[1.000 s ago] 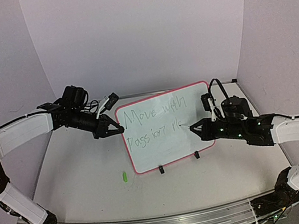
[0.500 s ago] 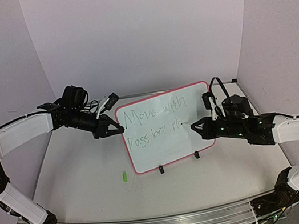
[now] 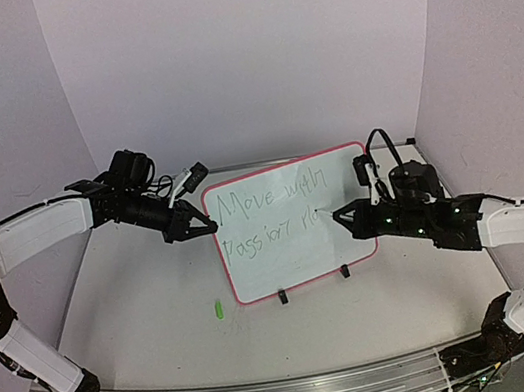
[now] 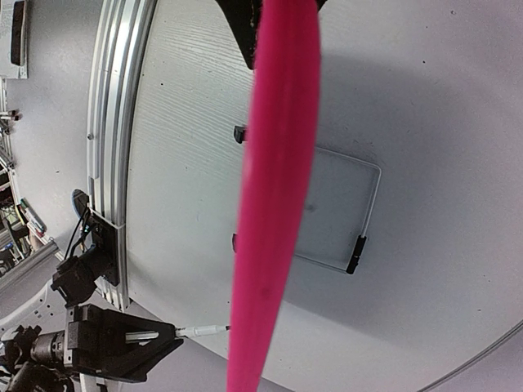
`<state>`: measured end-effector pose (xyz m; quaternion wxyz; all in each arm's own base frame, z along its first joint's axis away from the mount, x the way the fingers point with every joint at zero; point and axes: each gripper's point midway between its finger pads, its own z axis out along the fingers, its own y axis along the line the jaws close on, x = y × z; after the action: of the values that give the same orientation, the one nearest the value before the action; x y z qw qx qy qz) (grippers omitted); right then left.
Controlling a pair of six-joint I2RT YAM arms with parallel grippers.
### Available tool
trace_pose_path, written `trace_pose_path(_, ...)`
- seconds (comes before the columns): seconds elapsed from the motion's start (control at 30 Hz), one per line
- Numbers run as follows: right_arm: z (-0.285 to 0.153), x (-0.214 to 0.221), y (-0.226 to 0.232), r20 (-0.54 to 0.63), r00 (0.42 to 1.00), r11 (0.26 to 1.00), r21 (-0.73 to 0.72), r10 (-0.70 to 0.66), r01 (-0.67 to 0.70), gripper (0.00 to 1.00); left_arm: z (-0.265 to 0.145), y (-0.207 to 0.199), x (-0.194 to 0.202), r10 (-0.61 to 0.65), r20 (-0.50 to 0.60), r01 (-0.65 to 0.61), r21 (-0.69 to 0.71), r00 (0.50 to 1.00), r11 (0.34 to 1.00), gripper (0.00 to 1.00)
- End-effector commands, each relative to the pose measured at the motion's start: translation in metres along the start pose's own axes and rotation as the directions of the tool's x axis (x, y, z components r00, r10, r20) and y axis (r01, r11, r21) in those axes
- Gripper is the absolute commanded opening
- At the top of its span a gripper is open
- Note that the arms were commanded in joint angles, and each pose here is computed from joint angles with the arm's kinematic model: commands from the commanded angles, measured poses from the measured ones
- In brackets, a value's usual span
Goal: Write a sentence on the whiteboard
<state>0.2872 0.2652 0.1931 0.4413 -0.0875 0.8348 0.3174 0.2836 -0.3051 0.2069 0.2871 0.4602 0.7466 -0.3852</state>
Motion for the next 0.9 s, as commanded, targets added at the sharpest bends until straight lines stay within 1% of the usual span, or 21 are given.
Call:
trace_pose_path(0.0, -0.008, -0.021, 0.006, 0.061, 0.998, 1.000, -0.012, -0.001, 0.002, 0.00, 0.005, 0.010, 0.013, 0.013, -0.055, -0.017, -0.059, 0.998, 0.998, 0.00)
trace_pose_path(0.2, -0.017, -0.021, 0.007, 0.074, 0.997, 1.000, -0.022, 0.013, -0.011, 0.00, 0.006, 0.011, 0.014, 0.011, -0.056, -0.014, -0.057, 0.998, 0.998, 0.00)
trace_pose_path(0.6, -0.003, -0.021, 0.002, 0.057, 0.998, 1.000, 0.015, -0.016, 0.015, 0.00, 0.005, 0.010, 0.014, 0.011, -0.056, -0.015, -0.056, 0.998, 0.998, 0.00)
trace_pose_path(0.87, -0.004, -0.014, -0.008, 0.049, 0.999, 0.998, 0.056, -0.004, 0.001, 0.00, 0.006, 0.011, 0.014, 0.011, -0.056, -0.014, -0.055, 0.998, 0.998, 0.00)
